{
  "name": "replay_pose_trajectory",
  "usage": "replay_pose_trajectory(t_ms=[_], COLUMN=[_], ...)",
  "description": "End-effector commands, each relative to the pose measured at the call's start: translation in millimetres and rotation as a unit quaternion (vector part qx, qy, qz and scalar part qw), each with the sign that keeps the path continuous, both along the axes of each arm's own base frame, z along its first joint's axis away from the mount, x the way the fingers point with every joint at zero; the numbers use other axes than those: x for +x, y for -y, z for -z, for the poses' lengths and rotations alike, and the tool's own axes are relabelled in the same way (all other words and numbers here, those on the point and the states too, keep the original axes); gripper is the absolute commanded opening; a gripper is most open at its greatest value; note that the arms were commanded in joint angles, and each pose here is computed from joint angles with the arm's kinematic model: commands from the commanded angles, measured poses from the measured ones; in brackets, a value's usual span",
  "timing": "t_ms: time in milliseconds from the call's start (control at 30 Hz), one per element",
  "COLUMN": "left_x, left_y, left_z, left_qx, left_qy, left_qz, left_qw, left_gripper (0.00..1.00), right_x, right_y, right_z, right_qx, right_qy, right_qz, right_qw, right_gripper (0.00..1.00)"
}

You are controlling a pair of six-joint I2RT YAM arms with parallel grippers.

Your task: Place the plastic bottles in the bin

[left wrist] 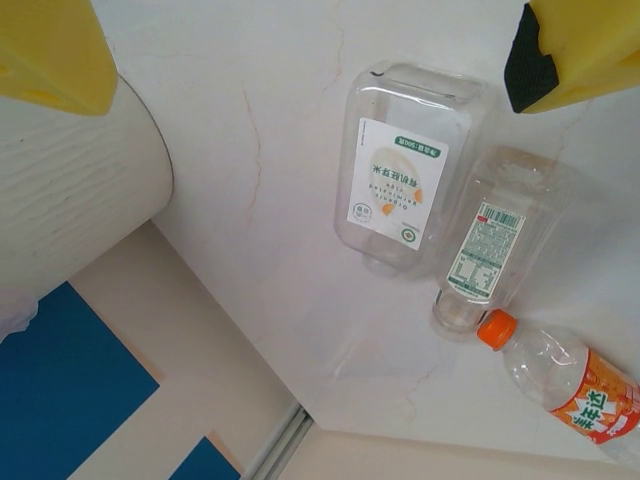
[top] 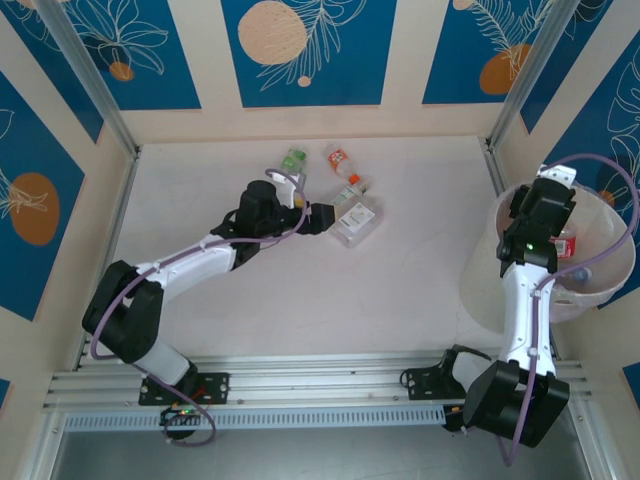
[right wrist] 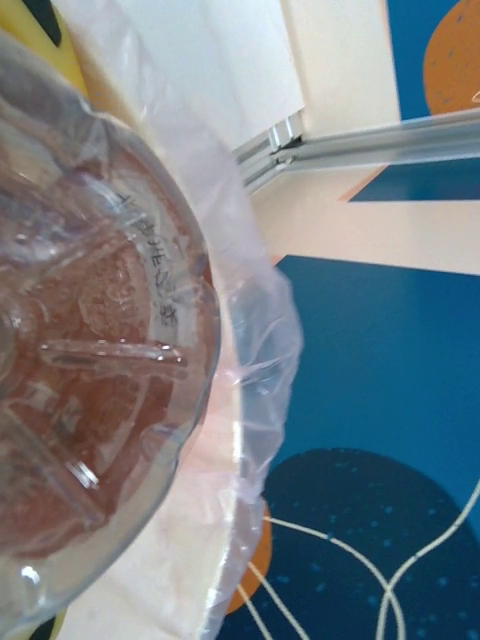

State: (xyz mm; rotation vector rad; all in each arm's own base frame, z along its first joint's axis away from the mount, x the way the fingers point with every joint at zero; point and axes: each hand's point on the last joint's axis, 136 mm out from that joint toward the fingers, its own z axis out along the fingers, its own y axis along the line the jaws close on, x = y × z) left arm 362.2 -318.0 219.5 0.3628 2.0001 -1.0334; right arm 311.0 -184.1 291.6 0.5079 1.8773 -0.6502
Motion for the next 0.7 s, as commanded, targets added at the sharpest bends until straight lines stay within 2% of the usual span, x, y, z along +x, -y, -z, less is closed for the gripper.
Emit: replay_pose_trajectory(t_ms=[0,100,200,233,400,567,667], left_x=[7.2,7.9,8.2,8.3,7.5,8.2,9.4], left_y=[1.5,1.7,2.1,2.5,1.2,-1.1,-0.4], left_z=[-7.2,-9.5,-8.7,-8.3,-9.3,-6.9,-4.7], left_qx=[-0.012,-0.019,-0.021,-0.021,-0.015,-0.004,-0.002], left_qy=[-0.012,-0.016,-0.019,-0.02,-0.018,-0.014,-0.016], left_qz=[-0.007,-0.01,-0.011,-0.01,-0.011,-0.014,-0.015], left_qw=[1.0,1.0,1.0,1.0,1.0,1.0,1.0], left_gripper=[1.0,1.0,1.0,1.0,1.0,1.0,1.0], right_x=[-10.0,-16.3,-7.0,-3.7,-2.9,-23.2,-27.1], right_y=[11.4,15.4,2.6,-3.0,-26.7,-41.4,-55.3], right_z=[-3.4,16.0,31.8,31.2,-11.8,-62.7,-72.3], right_qx=[-0.021,0.01,0.038,0.048,0.078,0.088,0.111], right_qy=[0.012,-0.004,-0.013,-0.009,0.027,0.077,0.095], right_qz=[0.04,0.06,0.019,0.004,-0.048,-0.059,-0.088], right_qw=[0.999,0.998,0.999,0.999,0.995,0.991,0.985], right_gripper=[0.55,0.56,0.61,0.65,0.83,0.88,0.88])
